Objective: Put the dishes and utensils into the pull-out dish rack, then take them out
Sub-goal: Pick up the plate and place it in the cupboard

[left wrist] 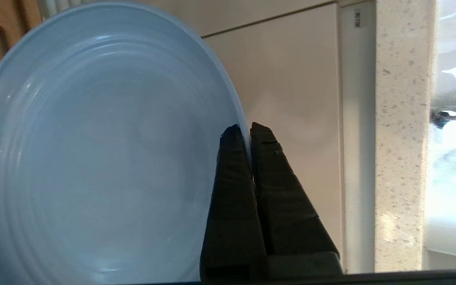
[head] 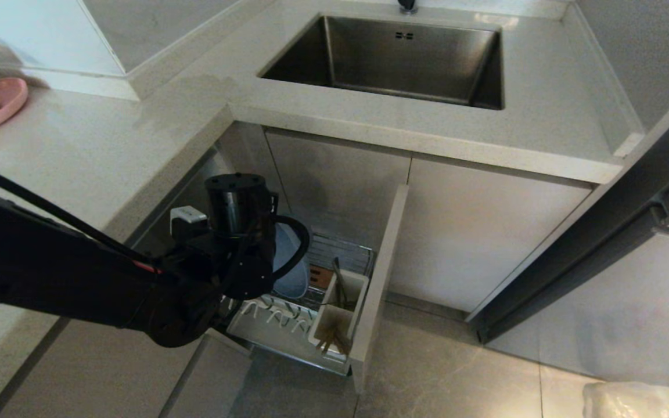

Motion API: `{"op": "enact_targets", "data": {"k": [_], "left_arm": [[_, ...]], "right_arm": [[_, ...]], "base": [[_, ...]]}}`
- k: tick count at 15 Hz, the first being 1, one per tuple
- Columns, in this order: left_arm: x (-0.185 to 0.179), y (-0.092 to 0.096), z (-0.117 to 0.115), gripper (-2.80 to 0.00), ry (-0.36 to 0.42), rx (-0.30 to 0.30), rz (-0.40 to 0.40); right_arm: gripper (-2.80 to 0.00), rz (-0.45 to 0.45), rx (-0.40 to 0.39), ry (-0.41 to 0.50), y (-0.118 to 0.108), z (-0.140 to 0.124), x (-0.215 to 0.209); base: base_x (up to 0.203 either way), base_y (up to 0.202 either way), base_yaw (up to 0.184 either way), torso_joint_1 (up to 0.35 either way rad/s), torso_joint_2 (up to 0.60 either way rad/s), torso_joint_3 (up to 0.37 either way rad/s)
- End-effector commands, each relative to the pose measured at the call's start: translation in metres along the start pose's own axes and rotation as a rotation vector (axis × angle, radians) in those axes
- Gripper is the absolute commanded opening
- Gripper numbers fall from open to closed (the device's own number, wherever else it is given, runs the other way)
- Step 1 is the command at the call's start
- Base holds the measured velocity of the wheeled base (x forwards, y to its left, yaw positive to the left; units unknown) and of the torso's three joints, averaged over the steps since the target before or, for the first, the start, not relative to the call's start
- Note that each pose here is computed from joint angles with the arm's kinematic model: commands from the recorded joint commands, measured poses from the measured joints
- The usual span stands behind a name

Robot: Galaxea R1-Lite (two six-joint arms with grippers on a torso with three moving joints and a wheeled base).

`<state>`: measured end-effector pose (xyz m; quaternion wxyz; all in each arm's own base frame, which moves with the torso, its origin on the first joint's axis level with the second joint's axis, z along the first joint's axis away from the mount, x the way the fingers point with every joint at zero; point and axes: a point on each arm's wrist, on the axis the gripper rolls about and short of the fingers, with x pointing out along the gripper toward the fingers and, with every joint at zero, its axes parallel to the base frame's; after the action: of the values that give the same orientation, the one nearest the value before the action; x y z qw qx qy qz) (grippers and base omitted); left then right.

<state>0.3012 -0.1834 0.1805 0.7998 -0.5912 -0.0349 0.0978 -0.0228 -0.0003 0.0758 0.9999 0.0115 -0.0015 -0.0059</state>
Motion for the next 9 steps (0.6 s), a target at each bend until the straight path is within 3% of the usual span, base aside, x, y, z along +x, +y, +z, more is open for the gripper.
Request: {"op": "enact_targets", "data": {"k": [1, 9], "left_arm": [[0.003, 0.005, -0.003, -2.80, -0.005, -0.002, 0.006], [0.007, 0.016, -0.003, -2.80, -0.015, 0.006, 0.025]], "right_arm": [[-2.80, 0.000, 0.000, 0.001, 0.000, 0.000, 0.000], [-2.80, 0.000, 0.000, 0.001, 0.000, 0.000, 0.000]], "base": [[0.000, 0.000, 0.000, 0.000, 0.00, 0.000], [0.000, 0.000, 0.000, 0.000, 0.00, 0.000]]}}
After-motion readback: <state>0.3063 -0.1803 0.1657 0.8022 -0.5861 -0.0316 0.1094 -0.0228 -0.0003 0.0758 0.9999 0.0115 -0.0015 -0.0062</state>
